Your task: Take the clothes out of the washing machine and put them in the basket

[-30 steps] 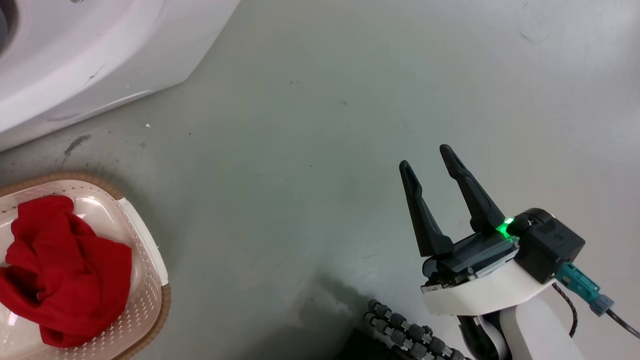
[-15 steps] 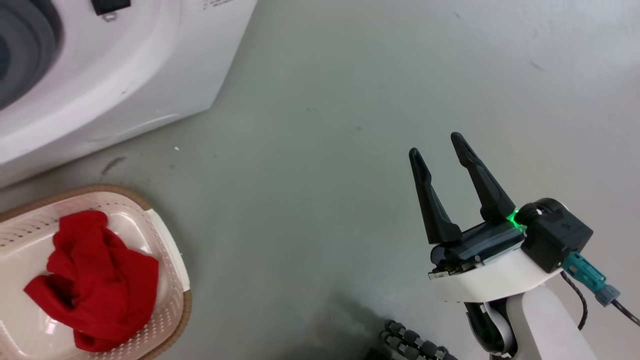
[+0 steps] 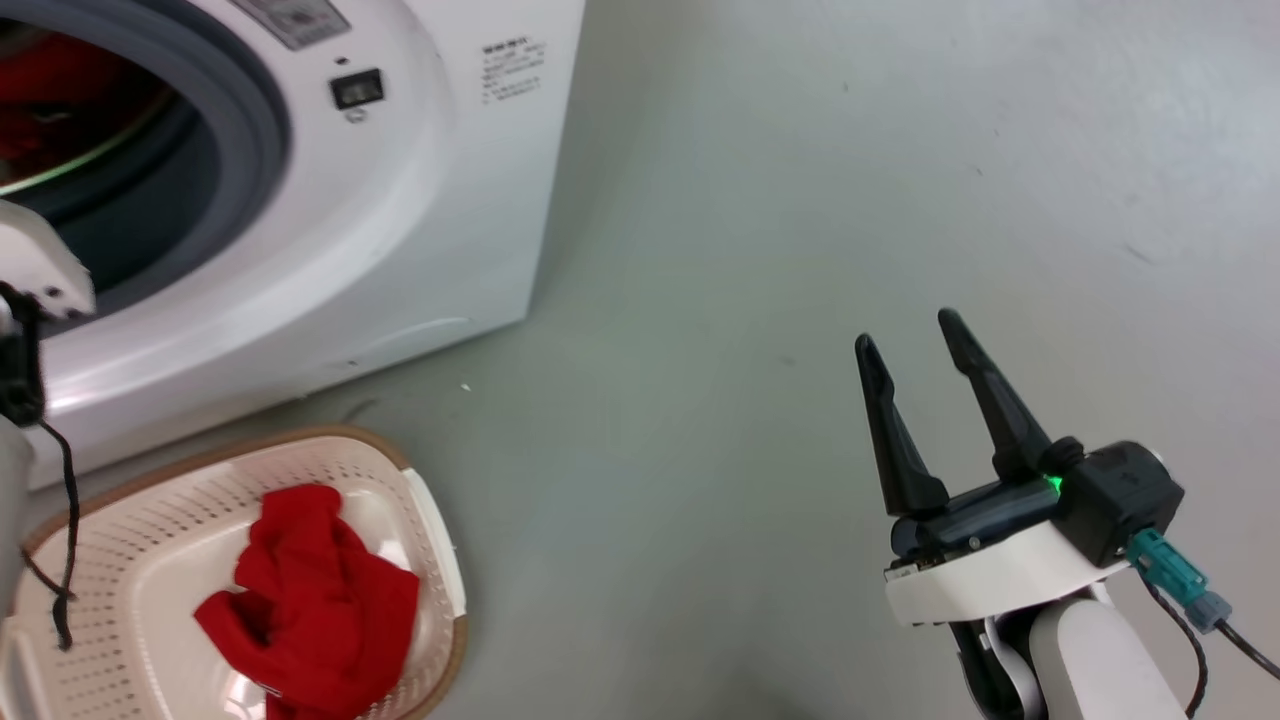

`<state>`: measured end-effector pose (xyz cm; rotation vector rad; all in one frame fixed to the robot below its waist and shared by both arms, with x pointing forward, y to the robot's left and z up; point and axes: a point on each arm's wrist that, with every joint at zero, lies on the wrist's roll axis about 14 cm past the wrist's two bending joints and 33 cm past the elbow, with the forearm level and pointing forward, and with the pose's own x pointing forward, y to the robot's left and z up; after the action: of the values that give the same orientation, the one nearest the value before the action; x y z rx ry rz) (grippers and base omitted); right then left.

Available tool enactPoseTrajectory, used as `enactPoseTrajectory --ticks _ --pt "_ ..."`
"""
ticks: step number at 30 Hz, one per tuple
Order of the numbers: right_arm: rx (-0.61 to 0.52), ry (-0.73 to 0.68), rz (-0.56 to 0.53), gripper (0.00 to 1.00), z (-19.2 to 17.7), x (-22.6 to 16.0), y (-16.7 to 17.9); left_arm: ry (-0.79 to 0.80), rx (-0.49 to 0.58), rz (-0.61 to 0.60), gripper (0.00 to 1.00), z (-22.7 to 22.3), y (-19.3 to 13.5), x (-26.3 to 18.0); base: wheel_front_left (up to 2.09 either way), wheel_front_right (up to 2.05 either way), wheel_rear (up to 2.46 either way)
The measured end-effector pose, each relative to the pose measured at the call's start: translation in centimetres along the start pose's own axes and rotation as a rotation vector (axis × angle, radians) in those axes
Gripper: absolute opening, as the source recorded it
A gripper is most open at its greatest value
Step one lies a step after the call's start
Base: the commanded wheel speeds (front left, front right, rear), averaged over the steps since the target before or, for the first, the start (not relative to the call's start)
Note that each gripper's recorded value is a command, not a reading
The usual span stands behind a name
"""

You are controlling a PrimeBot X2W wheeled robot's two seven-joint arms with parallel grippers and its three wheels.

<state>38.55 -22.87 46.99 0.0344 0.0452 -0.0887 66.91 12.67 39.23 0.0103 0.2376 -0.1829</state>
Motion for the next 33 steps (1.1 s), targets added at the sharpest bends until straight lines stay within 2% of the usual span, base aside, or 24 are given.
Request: enactPoseTrajectory --ticks 6,16,27,33 --pt "0.005 -0.049 0.041 1.0 1.5 -0.5 1.2 -0.109 -0.012 0.003 0.0 4.5 0.1 -4.0 0.0 0.0 0.0" --pt "0.02 -0.111 0.103 1.0 3.9 -1.5 3.3 -0.257 -0.022 0.03 0.0 9.3 1.1 -11.7 0.0 0.0 0.0" --pt "0.032 -0.128 0.19 1.0 4.9 -1.7 6.1 -0.409 -0.079 0.027 0.0 12.7 1.0 -19.3 0.0 0.0 0.0" --pt "0.023 -0.13 0.245 1.0 5.2 -1.2 7.9 -0.471 -0.064 0.031 0.0 14.0 0.7 -22.6 0.0 0.0 0.0"
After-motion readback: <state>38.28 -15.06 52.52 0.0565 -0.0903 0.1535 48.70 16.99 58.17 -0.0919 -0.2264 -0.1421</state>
